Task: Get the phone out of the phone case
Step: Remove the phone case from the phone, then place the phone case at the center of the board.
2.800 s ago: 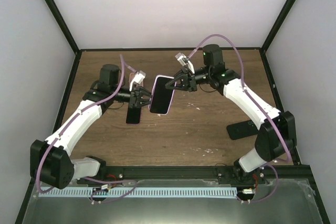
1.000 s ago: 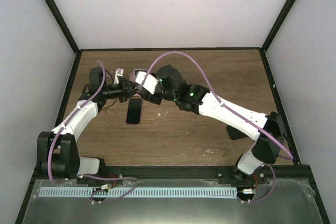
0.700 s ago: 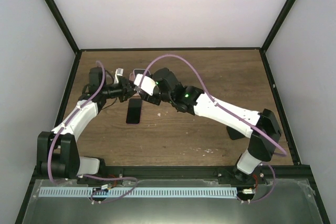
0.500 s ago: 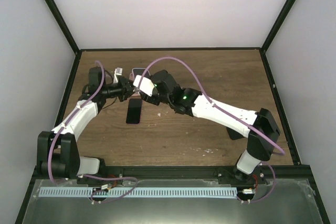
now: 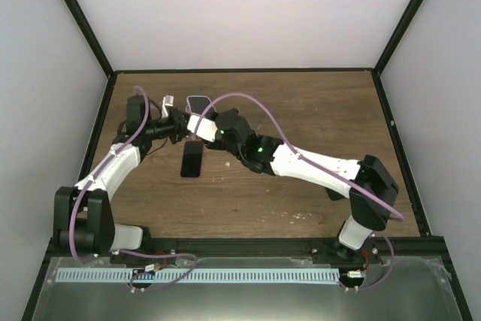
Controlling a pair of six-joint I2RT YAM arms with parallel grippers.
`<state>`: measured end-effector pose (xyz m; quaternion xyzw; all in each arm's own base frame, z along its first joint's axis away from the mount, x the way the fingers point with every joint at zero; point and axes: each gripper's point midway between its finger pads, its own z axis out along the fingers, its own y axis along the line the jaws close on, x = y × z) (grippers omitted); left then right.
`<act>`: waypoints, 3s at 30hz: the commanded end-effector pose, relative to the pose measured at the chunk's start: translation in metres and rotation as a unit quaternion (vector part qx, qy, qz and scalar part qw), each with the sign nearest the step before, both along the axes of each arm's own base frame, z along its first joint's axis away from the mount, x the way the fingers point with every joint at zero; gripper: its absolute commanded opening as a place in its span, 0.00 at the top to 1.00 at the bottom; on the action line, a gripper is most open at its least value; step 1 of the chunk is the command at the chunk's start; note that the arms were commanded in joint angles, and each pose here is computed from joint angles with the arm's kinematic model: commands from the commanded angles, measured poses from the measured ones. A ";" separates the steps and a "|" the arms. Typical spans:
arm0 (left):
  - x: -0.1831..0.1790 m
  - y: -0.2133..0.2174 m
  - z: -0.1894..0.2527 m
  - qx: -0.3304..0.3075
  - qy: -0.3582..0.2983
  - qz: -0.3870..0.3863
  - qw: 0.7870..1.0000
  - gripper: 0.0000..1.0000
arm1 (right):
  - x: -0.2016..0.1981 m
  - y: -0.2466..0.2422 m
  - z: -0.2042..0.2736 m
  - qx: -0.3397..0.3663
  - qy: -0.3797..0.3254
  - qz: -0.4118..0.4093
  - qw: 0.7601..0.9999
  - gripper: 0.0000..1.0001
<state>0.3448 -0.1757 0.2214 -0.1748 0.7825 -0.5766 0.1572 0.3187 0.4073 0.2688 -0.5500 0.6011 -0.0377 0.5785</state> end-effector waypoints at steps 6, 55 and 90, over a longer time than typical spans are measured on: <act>-0.023 -0.024 0.020 -0.030 -0.038 -0.081 0.996 1.00 | 0.033 -0.015 0.000 -0.041 -0.091 -0.060 0.993 0.66; 0.021 -0.006 -0.051 0.247 -0.138 -0.099 0.954 1.00 | 0.043 -0.122 0.145 0.142 0.004 -0.106 0.984 0.99; 0.137 -0.060 -0.197 0.292 -0.013 -0.116 0.949 0.90 | 0.051 -0.141 0.121 0.133 0.020 -0.127 0.983 0.99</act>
